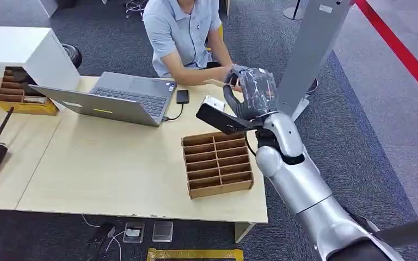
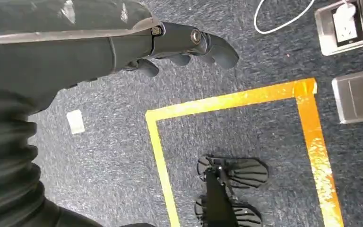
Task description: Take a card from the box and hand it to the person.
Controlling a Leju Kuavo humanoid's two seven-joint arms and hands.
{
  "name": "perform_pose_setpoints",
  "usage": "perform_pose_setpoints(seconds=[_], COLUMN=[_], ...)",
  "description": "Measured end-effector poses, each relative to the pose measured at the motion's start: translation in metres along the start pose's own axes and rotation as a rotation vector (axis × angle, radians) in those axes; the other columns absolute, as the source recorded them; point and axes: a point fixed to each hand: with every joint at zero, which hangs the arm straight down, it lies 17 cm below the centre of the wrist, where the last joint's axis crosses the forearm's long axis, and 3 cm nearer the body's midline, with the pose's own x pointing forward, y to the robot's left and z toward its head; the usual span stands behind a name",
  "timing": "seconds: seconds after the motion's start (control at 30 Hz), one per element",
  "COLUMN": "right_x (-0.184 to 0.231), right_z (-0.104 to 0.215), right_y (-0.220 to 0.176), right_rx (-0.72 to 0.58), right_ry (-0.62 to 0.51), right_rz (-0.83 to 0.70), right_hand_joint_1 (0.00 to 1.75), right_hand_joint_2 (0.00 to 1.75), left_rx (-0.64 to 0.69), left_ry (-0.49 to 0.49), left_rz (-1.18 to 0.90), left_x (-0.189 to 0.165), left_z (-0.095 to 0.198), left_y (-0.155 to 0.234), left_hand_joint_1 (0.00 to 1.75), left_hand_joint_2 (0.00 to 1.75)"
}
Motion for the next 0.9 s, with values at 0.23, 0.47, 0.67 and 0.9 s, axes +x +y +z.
perform_pose_setpoints(seconds=[0.23, 0.47, 0.67, 0.9], right_x=[-0.028, -0.031, -0.027, -0.025], right_z=[0.010, 0.016, 0.018, 0.020], right_y=[0.032, 0.051, 0.060, 0.066], right_rx=[0.042, 0.079, 0.093, 0.105], right_ry=[0.071, 0.091, 0.087, 0.085], right_rz=[0.009, 0.003, 0.001, -0.009], right_hand_joint_1=[1.45, 1.45, 1.45, 0.00], right_hand_joint_2=[1.75, 1.75, 1.75, 1.75], left_rx=[-0.003, -0.003, -0.003, -0.021], left_ry=[-0.006, 0.003, 0.005, -0.010], left_rz=[-0.003, -0.007, -0.007, -0.002], left_x=[0.005, 0.003, 0.003, 0.006], left_z=[0.000, 0.000, 0.000, 0.000], left_y=[-0.002, -0.002, -0.002, -0.006], left_hand_joint_1=[0.00, 0.00, 0.00, 0.00], left_hand_joint_2=[1.75, 1.75, 1.75, 1.75])
